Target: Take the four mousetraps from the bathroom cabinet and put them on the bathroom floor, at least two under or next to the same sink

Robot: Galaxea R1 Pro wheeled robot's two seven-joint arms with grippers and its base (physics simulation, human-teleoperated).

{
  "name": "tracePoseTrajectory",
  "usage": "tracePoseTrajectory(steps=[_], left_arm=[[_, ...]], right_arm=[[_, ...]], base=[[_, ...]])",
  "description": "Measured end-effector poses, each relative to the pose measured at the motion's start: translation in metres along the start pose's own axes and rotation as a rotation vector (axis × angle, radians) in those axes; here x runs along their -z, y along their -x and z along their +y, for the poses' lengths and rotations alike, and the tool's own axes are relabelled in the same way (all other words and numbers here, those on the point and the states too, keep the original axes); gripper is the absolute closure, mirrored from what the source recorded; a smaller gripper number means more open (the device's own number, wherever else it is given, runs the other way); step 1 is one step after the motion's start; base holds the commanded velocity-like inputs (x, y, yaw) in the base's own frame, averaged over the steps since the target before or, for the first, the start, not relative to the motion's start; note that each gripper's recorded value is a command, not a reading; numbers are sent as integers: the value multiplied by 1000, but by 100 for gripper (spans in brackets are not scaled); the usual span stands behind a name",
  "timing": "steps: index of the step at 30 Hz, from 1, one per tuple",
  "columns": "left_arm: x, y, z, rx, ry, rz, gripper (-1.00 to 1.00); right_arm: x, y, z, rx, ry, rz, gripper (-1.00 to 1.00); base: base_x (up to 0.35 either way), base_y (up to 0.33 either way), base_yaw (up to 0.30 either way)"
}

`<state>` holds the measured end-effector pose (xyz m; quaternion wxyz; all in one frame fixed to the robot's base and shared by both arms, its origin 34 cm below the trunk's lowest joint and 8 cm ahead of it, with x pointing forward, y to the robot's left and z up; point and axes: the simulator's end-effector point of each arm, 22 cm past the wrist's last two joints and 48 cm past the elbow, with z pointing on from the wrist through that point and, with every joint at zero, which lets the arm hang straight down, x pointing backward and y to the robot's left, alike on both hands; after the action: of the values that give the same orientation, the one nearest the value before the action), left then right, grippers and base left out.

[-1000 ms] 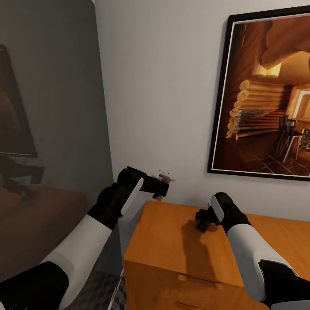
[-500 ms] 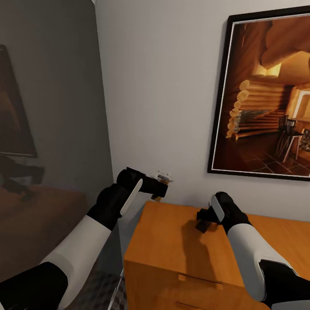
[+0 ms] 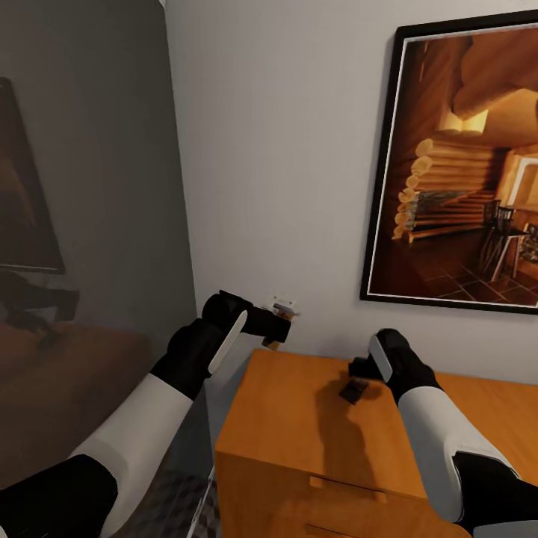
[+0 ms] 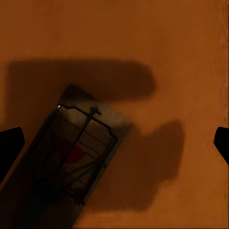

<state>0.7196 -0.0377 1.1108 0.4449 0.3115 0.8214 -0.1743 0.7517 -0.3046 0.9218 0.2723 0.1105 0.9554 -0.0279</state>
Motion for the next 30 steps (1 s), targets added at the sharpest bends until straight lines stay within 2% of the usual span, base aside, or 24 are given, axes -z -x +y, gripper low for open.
tracePoseTrajectory(steps=[6,13,18,25,30], left_arm=[[0,0,0,0,0,0,100],[0,0,0,0,0,0,100],[0,0,0,0,0,0,100],[0,0,0,-1,0,0,100],[0,2,-3,-4,-4,-4,100]], right_arm=[[8,12,-8,7,-30,-37,-100],[17,27,-18,15,-66,-80,-100],[24,36,-19,8,-66,-107,-100],[35,48,-24,-2,-80,-146,-100],[35,46,-38,0,-143,-141,-100]], base=[[0,0,25],[0,0,223],[0,0,178],[0,0,28],[0,0,3]])
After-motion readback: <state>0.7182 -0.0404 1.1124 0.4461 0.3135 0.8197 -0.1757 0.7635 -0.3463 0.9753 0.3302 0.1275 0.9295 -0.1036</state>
